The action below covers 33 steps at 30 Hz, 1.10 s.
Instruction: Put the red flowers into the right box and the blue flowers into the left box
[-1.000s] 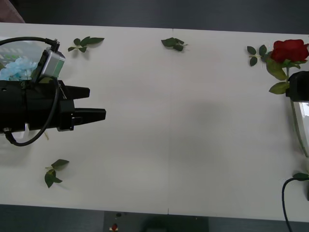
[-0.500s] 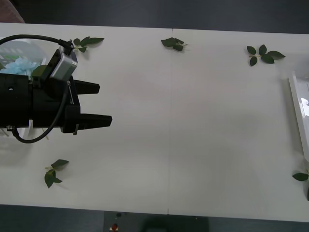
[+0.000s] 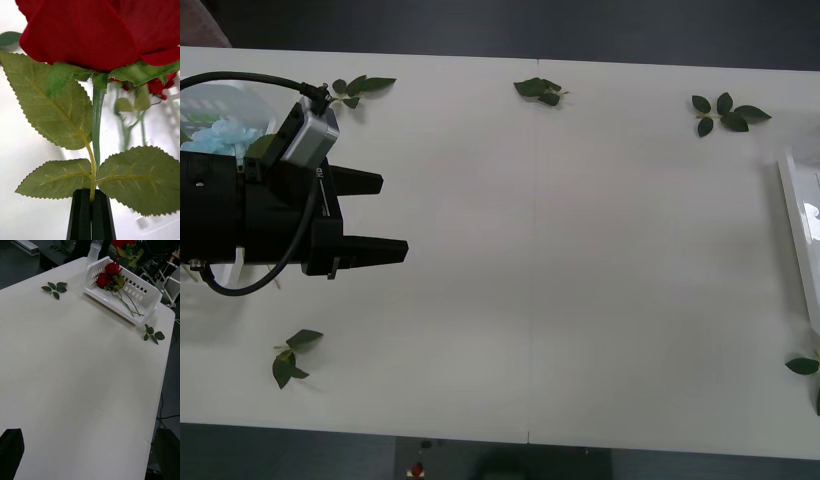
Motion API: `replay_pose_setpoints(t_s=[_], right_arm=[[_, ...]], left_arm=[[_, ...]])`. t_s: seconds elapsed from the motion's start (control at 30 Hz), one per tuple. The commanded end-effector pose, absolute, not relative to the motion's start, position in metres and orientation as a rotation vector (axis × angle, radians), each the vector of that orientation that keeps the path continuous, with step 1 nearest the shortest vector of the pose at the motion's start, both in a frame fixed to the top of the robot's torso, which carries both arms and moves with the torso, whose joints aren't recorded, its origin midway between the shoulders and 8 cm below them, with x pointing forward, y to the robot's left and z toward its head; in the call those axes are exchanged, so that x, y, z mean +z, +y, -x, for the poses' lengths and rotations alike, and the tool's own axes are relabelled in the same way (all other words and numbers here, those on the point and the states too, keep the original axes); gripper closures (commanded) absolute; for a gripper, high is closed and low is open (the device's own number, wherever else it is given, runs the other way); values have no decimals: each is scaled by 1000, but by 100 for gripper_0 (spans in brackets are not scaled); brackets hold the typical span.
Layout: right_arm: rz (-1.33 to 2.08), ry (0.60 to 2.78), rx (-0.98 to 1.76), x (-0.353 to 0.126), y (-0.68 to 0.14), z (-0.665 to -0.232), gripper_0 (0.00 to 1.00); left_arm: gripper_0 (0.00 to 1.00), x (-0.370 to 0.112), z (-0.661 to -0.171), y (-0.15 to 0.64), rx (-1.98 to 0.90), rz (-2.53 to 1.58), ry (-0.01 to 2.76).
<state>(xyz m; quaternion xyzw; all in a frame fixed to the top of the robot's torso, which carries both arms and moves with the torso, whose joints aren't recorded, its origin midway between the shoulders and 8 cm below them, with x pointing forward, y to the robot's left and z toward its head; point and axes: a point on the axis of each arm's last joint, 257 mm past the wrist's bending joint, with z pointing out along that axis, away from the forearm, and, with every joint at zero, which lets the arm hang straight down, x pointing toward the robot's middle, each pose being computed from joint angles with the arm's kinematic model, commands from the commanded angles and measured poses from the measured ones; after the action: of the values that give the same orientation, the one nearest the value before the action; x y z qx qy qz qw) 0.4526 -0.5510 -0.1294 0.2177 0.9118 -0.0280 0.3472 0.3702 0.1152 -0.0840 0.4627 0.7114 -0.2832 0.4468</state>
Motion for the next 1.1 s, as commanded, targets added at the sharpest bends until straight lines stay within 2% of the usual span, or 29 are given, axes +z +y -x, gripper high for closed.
replay_pose_setpoints(t_s=[0.03,0.37,0.7,0.73,0.77,0.8,0.83,0.87,0.9,1.1], right_arm=[[-471,2347,-202,-115,-598,-454,100],[-434,2343,-304,-150,-647,-465,100],[-415,2313,-355,-179,-663,-477,100],[-412,2315,-356,-179,-662,-477,95],[-407,2318,-357,-180,-662,-477,76],[-407,2318,-358,-179,-662,-477,62],[-401,2318,-358,-179,-661,-477,25],[-397,2318,-358,-178,-662,-477,8],[-391,2319,-358,-178,-662,-477,1],[-301,2323,-345,-163,-643,-486,0]], left_arm=[[0,-78,-367,115,-655,-1210,1710],[0,-78,-367,115,-655,-1210,1710],[0,-78,-367,115,-655,-1210,1710],[0,-78,-367,115,-655,-1210,1710],[0,-78,-367,115,-655,-1210,1710],[0,-78,-367,115,-655,-1210,1710],[0,-78,-367,115,-655,-1210,1710],[0,-78,-367,115,-655,-1210,1710],[0,-78,-367,115,-655,-1210,1710],[0,-78,-367,115,-655,-1210,1710]])
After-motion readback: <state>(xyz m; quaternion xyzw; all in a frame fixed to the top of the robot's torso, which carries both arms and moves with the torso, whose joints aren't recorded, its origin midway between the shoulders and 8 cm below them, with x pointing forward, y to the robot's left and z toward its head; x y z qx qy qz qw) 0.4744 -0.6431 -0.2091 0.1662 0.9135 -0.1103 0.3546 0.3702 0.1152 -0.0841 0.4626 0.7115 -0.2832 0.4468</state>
